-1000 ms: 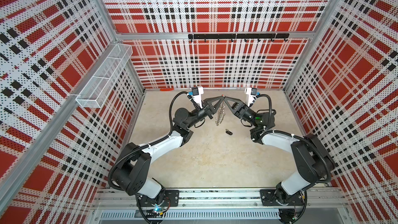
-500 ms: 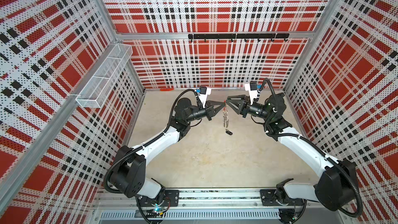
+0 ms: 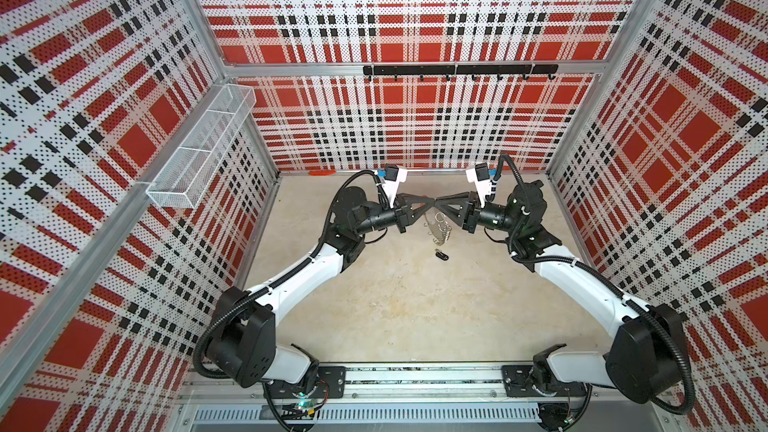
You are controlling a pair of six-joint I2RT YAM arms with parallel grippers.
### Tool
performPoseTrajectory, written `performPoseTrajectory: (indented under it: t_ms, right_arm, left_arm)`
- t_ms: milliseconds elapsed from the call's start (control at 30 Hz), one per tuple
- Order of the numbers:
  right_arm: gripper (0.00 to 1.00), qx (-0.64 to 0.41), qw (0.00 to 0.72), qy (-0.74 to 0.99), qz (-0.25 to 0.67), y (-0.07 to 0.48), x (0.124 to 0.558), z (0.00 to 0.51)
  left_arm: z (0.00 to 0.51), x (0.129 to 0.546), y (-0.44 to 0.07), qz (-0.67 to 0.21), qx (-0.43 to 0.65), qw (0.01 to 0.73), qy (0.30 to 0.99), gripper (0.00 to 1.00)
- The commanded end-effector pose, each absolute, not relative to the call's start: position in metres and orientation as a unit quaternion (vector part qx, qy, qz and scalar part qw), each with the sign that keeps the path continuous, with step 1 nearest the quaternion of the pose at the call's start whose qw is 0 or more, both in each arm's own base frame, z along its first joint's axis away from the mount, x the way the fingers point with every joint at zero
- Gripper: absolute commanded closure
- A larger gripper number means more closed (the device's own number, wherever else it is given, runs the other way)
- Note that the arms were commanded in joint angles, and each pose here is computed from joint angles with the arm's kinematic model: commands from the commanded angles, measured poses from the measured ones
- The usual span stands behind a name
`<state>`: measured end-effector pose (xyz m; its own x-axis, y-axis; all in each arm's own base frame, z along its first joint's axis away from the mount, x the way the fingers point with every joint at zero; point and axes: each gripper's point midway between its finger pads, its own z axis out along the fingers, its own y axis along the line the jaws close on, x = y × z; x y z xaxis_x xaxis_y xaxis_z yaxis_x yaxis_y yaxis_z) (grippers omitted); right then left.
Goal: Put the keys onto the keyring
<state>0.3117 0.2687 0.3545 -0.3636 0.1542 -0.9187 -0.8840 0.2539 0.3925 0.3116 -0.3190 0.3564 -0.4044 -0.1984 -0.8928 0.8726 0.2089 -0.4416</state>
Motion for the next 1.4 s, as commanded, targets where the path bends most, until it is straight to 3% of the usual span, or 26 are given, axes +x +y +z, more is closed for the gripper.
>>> performPoseTrajectory:
  t_ms: [0,300,333,367,400,500,867,1367]
  right_arm:
    - [0.85,-0.296,0.483,0.619,0.545,0.268,0.308,0.354]
    - [1.00,-0.288,0.477,0.612,0.561,0.268,0.307,0.357]
    - [1.00,-0.286,0.478,0.609,0.565,0.269,0.306,0.358]
    - [1.00,-0.282,0.480,0.606,0.569,0.268,0.307,0.360]
    - [1.00,-0.276,0.482,0.602,0.574,0.268,0.307,0.362]
    - [1.00,-0.252,0.496,0.582,0.593,0.264,0.307,0.371]
    - [1.00,-0.190,0.494,0.503,0.683,0.255,0.305,0.393]
    - [1.00,-0.210,0.495,0.492,0.684,0.261,0.294,0.402]
  left_arm:
    - [0.397,0.297,-0.316,-0.575,0.300,0.503,0.571,1.00]
    - [0.400,0.299,-0.316,-0.574,0.299,0.507,0.570,1.00]
    - [0.400,0.300,-0.316,-0.572,0.296,0.509,0.571,0.98]
    - [0.400,0.301,-0.316,-0.571,0.292,0.510,0.572,0.86]
    - [0.399,0.305,-0.313,-0.570,0.281,0.513,0.577,0.82]
    - [0.394,0.312,-0.302,-0.576,0.237,0.525,0.580,0.76]
    - [0.391,0.304,-0.303,-0.625,0.210,0.520,0.543,0.79]
    - [0.392,0.302,-0.318,-0.651,0.224,0.494,0.531,0.80]
